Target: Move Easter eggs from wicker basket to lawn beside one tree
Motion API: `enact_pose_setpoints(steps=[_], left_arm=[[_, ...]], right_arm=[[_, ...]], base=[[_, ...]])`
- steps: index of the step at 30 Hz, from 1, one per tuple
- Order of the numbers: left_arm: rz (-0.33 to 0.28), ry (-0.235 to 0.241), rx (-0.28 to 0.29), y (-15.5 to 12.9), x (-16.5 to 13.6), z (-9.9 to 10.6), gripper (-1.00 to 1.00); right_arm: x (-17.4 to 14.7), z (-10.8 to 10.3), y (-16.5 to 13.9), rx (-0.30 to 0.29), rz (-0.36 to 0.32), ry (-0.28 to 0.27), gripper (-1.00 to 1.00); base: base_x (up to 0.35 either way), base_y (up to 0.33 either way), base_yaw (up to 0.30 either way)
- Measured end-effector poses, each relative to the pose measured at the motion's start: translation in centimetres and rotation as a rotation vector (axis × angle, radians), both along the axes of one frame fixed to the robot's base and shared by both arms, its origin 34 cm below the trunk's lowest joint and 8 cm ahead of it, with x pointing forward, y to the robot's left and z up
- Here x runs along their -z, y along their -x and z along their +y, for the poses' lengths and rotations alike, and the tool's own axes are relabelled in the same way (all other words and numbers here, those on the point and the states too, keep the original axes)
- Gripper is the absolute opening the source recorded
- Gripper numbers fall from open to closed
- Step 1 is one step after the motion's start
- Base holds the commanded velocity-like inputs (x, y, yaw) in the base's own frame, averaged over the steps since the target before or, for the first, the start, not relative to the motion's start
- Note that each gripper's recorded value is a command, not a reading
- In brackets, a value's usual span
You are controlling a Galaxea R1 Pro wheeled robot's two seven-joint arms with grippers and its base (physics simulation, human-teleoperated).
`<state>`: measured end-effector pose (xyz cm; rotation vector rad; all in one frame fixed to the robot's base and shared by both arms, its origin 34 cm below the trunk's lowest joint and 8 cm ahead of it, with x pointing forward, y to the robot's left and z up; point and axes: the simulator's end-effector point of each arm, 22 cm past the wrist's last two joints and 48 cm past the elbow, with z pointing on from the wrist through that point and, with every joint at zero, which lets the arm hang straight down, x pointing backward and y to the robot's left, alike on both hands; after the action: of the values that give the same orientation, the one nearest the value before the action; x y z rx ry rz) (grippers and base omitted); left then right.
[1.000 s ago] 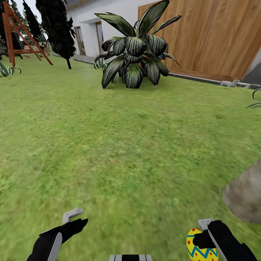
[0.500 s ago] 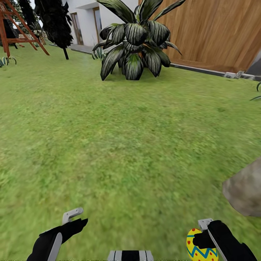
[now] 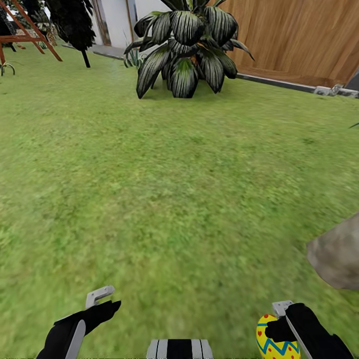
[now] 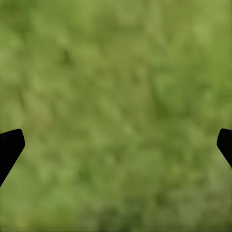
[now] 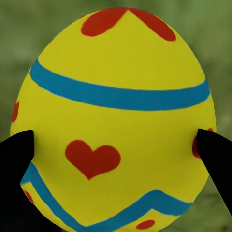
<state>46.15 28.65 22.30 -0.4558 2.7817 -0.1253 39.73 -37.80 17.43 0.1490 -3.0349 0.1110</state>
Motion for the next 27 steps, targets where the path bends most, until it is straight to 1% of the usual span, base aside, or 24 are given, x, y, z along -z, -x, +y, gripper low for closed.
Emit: enact_pose_setpoints(steps=[16,21,27], left_arm=[[0.065,0.000,0.000,1.9,2.6,0.0,1.00],[0.065,0.001,0.001,1.9,2.6,-0.1,1.00],[0.082,0.002,0.001,2.4,3.2,-0.1,1.00]], right_arm=[[2.2,0.1,2.2,0.000,0.066,-0.001,-1.00],[2.2,0.1,2.2,-0.002,0.066,0.000,-1.00],[2.7,0.1,2.8,-0.002,0.083,0.000,-1.00]], base=[[0.000,0.000,0.000],[0.000,0.000,0.000],[0.000,0.000,0.000]])
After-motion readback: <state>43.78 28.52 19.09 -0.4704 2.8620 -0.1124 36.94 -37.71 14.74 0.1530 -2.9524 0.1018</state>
